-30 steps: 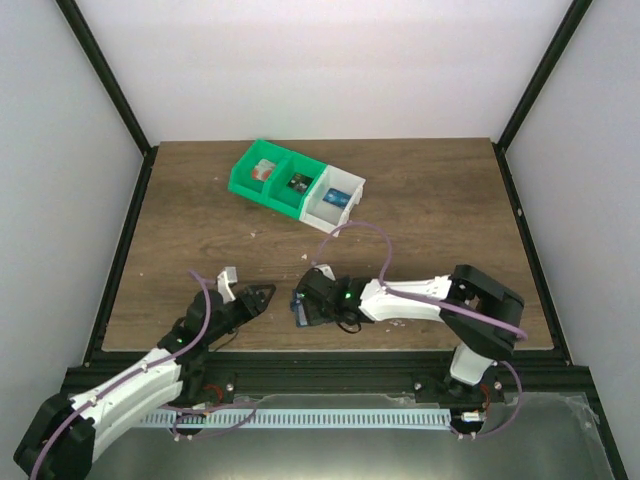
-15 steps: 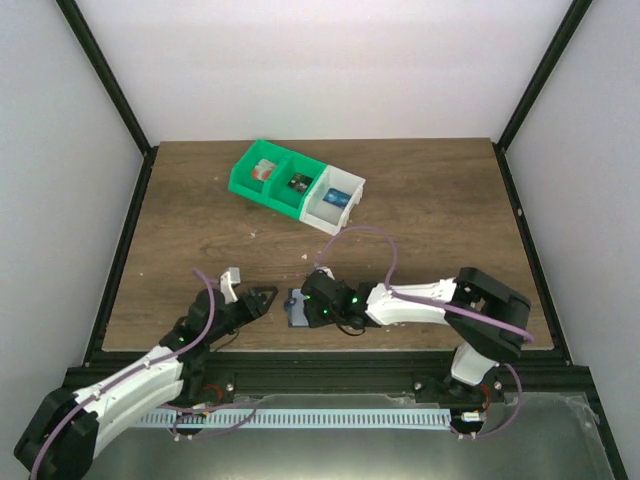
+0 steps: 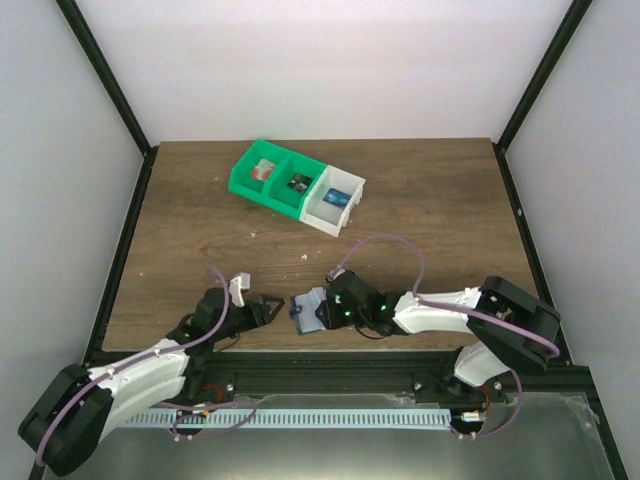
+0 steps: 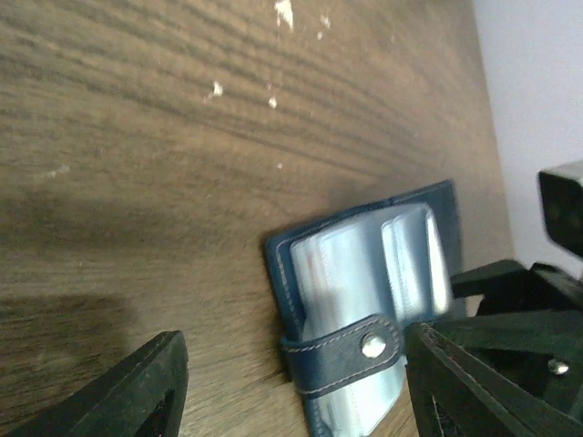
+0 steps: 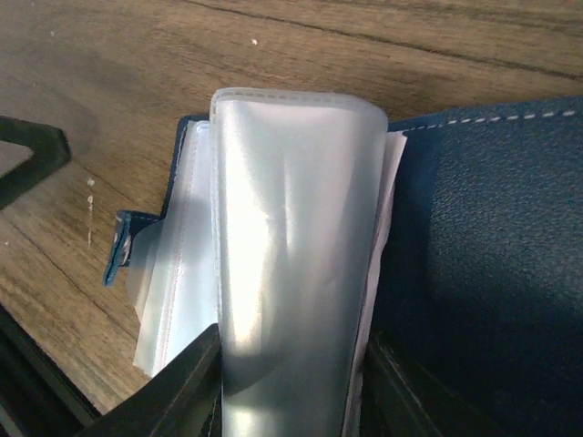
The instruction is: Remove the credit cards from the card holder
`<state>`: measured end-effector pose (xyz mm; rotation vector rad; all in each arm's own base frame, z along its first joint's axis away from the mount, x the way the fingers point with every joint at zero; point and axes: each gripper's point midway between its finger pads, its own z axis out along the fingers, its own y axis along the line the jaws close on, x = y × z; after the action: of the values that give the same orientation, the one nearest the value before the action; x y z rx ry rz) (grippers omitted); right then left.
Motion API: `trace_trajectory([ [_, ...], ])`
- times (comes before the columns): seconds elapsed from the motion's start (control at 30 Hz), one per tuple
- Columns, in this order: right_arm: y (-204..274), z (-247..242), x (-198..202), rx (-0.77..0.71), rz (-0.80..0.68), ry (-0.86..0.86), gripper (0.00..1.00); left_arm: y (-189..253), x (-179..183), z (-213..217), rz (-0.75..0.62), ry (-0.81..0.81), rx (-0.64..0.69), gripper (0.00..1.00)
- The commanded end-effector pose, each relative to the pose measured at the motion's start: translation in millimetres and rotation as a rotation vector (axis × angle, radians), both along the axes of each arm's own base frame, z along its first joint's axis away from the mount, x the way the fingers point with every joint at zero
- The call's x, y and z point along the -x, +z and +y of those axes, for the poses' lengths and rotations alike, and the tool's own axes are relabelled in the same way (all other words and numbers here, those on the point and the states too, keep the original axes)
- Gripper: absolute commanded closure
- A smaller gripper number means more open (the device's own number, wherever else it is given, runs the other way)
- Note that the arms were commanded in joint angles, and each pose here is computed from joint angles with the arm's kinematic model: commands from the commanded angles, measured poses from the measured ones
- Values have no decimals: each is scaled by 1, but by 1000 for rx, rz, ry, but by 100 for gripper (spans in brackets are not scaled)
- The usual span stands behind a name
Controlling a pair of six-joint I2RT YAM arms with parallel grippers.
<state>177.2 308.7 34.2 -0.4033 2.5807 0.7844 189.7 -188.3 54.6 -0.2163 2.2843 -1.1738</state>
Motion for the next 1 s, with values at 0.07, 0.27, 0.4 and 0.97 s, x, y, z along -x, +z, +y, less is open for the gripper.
trace_trajectory([
  [0.07,12,11,0,-73,-14,31,62,-6,7,-14,-16,-122,-46,28],
  [0.27,12,13,0,-80,-13,33,62,-17,15,-37,17,-177,-81,25],
  [0.4,14,13,0,-88,-14,30,62,-26,11,-39,47,-149,-85,27],
  [0.97,15,13,1,-111,-13,24,62,-36,13,-32,90,-117,-146,46],
])
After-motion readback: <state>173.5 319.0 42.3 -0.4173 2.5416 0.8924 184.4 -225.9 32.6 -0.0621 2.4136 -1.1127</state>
